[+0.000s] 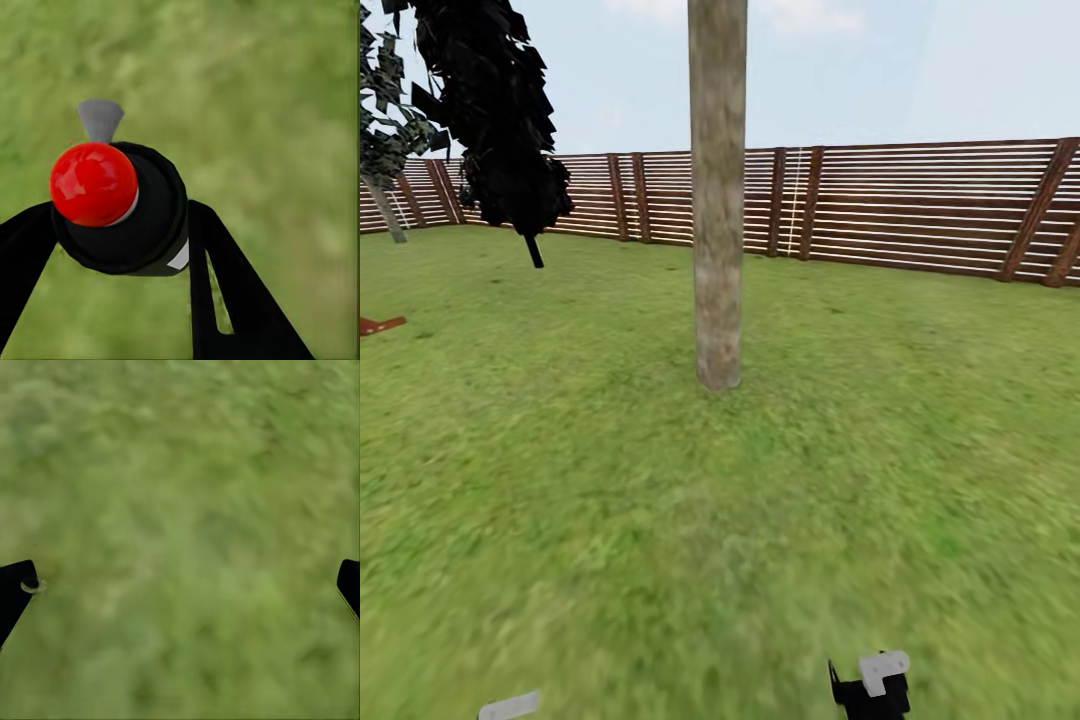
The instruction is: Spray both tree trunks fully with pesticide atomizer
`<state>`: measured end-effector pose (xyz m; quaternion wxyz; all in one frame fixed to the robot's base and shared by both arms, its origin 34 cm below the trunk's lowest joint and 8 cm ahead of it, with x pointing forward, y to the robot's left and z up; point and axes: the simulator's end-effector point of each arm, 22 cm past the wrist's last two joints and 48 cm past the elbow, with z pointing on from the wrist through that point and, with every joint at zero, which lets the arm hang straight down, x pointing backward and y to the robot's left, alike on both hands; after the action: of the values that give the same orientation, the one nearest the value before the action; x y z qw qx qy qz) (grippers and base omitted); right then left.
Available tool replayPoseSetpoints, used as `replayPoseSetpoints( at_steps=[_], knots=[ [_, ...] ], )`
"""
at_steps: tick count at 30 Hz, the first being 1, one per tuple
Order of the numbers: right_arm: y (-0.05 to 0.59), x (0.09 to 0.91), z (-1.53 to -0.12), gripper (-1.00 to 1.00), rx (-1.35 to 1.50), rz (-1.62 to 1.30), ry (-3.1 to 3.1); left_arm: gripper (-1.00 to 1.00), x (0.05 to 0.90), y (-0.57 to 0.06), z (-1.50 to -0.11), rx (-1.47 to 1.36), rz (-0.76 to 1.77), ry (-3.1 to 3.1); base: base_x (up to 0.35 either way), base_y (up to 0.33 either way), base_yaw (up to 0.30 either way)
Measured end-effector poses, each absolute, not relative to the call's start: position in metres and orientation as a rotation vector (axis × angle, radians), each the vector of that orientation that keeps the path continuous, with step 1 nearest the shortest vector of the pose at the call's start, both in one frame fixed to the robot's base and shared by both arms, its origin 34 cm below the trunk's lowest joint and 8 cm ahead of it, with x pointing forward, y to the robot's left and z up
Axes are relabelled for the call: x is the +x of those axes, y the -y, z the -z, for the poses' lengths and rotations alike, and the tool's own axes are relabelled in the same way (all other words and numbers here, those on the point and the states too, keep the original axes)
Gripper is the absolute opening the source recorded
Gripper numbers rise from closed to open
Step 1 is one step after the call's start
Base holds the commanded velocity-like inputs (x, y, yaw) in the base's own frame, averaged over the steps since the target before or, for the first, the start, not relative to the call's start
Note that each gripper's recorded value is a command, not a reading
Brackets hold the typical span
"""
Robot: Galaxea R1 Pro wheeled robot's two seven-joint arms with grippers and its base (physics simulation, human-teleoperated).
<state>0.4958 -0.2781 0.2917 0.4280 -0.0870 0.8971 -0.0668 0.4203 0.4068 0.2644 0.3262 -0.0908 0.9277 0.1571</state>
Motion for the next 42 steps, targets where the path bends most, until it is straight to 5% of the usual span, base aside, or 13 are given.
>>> replayPoseSetpoints(
  at_steps=[42],
  knots=[
    [0.2779,0.4962,-0.292,1.0,-0.214,0.167,-2.24,-1.0,0.4171,-0.4072,-0.2635,-0.24,-0.413,-2.435,0.34,0.0,0.0]
  ],
)
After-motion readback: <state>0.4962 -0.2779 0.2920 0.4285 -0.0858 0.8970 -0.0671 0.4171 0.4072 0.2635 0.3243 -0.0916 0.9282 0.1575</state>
